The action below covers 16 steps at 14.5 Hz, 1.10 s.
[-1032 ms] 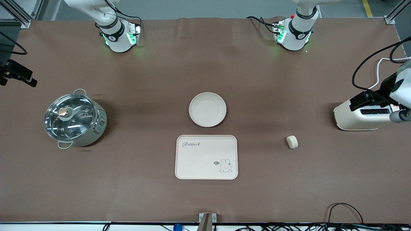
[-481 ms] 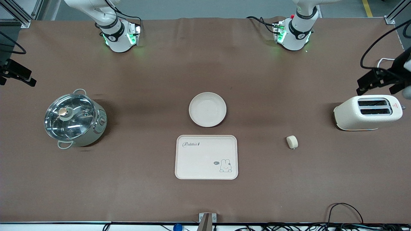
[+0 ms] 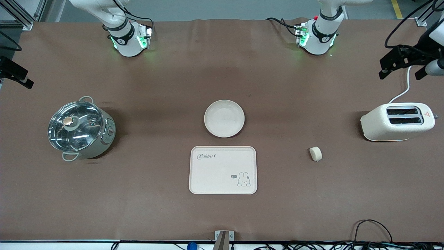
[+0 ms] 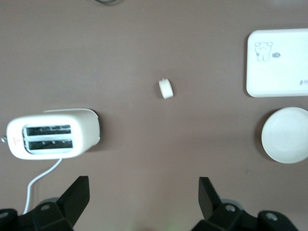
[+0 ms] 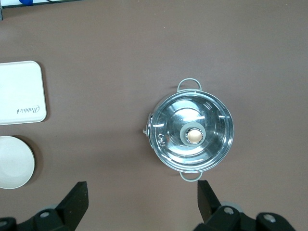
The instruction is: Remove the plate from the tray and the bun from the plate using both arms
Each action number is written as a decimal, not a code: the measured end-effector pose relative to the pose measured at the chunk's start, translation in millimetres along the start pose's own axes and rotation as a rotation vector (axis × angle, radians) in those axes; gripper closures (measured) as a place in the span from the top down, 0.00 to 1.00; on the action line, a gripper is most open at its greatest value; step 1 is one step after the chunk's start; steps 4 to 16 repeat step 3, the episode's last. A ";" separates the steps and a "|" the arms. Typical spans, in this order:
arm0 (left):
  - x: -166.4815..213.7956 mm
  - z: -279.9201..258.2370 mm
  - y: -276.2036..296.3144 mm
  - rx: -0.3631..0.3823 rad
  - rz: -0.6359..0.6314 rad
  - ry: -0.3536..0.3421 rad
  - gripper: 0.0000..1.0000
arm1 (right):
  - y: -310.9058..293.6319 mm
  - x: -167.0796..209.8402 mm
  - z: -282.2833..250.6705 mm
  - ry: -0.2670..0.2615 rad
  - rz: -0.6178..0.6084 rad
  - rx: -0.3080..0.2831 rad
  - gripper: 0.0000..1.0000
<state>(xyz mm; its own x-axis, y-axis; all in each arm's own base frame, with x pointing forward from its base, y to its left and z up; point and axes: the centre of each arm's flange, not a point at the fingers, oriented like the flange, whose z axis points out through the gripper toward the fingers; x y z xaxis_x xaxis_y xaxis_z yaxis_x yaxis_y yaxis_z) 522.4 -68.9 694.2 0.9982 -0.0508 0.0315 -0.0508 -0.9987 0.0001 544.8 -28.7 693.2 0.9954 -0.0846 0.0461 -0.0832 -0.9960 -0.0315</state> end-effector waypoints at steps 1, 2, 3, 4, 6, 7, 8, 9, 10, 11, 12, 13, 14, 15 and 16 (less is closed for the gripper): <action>-6.6 0.2 -1.0 0.000 -0.002 -0.009 1.00 | -0.2 0.0 0.1 0.000 0.000 0.000 1.00; -12.8 -1.1 -1.8 0.002 -0.003 -0.021 1.00 | -0.5 0.1 0.2 0.000 -0.001 0.000 1.00; -17.2 -3.5 -2.4 0.003 -0.004 -0.025 1.00 | -0.9 0.1 0.1 0.001 -0.002 0.000 1.00; -17.2 -3.5 -2.4 0.003 -0.004 -0.025 1.00 | -0.9 0.1 0.1 0.001 -0.002 0.000 1.00; -17.2 -3.5 -2.4 0.003 -0.004 -0.025 1.00 | -0.9 0.1 0.1 0.001 -0.002 0.000 1.00; -17.2 -3.5 -2.4 0.003 -0.004 -0.025 1.00 | -0.9 0.1 0.1 0.001 -0.002 0.000 1.00; -17.2 -3.5 -2.4 0.003 -0.004 -0.025 1.00 | -0.9 0.1 0.1 0.001 -0.002 0.000 1.00; -17.2 -3.5 -2.4 0.003 -0.004 -0.025 1.00 | -0.9 0.1 0.1 0.001 -0.002 0.000 1.00; -17.2 -3.5 -2.4 0.003 -0.004 -0.025 1.00 | -0.9 0.1 0.1 0.001 -0.002 0.000 1.00; -17.2 -3.5 -2.4 0.003 -0.004 -0.025 1.00 | -0.9 0.1 0.1 0.001 -0.002 0.000 1.00; -17.2 -3.5 -2.4 0.003 -0.004 -0.025 1.00 | -0.9 0.1 0.1 0.001 -0.002 0.000 1.00; -17.2 -3.5 -2.4 0.003 -0.004 -0.025 1.00 | -0.9 0.1 0.1 0.001 -0.002 0.000 1.00; -17.2 -3.5 -2.4 0.003 -0.004 -0.025 1.00 | -0.9 0.1 0.1 0.001 -0.002 0.000 1.00; -17.2 -3.5 -2.4 0.003 -0.004 -0.025 1.00 | -0.9 0.1 0.1 0.001 -0.002 0.000 1.00; -17.2 -3.5 -2.4 0.003 -0.004 -0.025 1.00 | -0.9 0.1 0.1 0.001 -0.002 0.000 1.00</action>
